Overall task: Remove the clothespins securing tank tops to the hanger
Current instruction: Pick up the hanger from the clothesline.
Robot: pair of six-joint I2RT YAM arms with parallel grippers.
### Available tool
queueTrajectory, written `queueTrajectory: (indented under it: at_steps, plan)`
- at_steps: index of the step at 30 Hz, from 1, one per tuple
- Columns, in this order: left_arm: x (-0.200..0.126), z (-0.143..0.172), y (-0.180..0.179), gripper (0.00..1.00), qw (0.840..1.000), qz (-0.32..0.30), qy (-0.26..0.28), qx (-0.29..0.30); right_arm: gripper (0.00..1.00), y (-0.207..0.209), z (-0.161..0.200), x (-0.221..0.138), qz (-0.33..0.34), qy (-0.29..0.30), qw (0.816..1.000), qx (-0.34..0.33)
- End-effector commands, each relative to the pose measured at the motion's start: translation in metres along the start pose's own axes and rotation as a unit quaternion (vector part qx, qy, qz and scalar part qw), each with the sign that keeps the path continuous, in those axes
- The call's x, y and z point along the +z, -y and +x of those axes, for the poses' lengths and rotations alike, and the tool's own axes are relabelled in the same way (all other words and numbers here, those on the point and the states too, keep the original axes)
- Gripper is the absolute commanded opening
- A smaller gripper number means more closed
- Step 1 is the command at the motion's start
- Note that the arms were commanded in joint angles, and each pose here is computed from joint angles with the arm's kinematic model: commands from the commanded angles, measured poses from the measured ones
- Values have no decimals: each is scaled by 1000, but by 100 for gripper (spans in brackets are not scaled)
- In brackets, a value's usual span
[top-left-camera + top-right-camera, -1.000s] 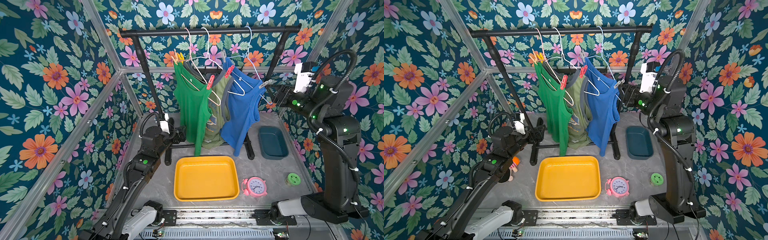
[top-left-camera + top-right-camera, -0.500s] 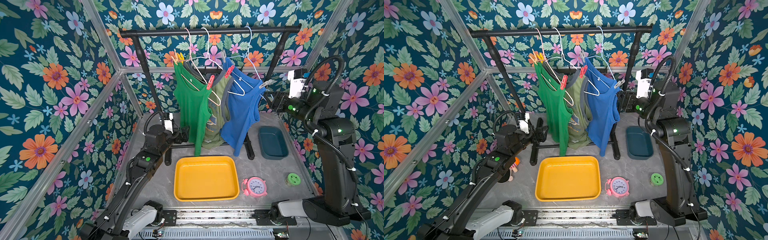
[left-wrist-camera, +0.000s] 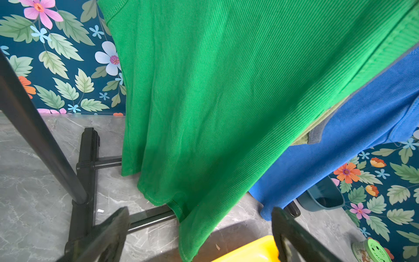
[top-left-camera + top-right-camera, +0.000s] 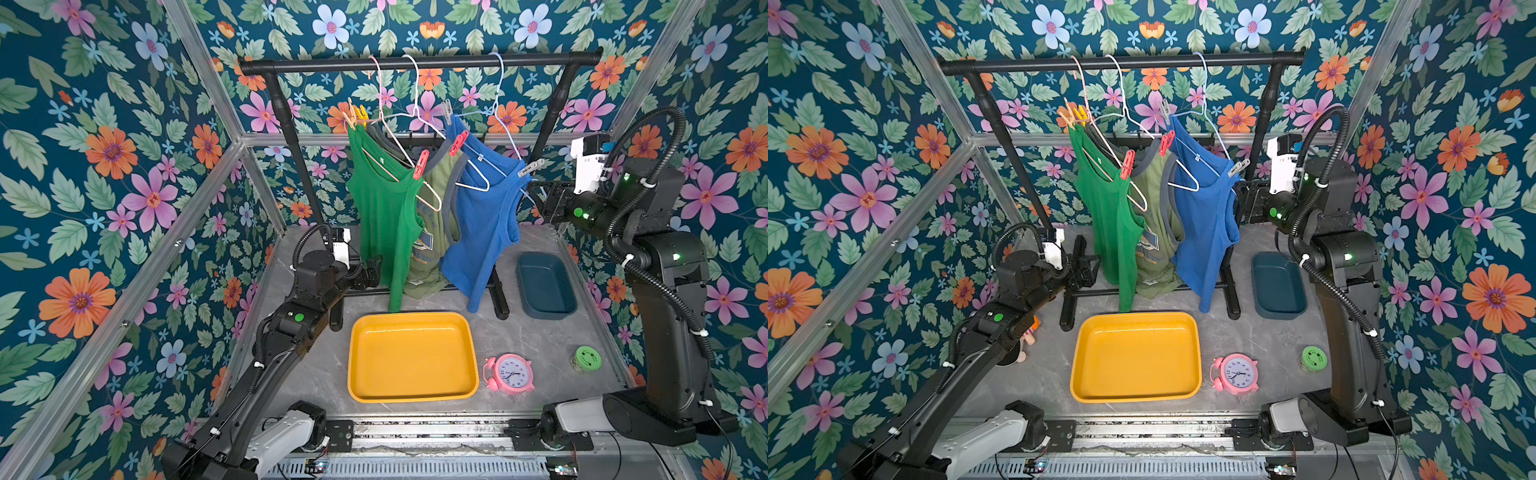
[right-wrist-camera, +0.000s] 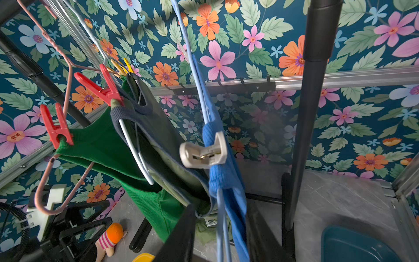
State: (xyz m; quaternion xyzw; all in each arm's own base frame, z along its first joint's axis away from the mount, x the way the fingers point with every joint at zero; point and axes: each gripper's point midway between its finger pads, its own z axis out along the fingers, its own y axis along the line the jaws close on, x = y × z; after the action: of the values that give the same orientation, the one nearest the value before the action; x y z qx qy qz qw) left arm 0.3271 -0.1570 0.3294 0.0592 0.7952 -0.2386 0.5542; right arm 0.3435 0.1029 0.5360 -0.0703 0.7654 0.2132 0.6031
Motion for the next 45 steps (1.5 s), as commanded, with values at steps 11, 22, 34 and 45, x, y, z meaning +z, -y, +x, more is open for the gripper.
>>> queueTrajectory:
  at_steps: [11,22,34,45]
  plan:
    - [-5,-6,5,100,1000,5,13,0,20,2,1,4,4,-8,1000,-17]
    - [-10,-20,18,100,999,28,24,8,0,2,-5,3,7,4,1000,-30]
    - [-14,-23,22,100,999,35,27,11,0,-3,-30,2,-4,64,997,-38]
    - [-23,-36,31,100,998,49,39,19,0,-13,-63,-8,-16,114,992,-42]
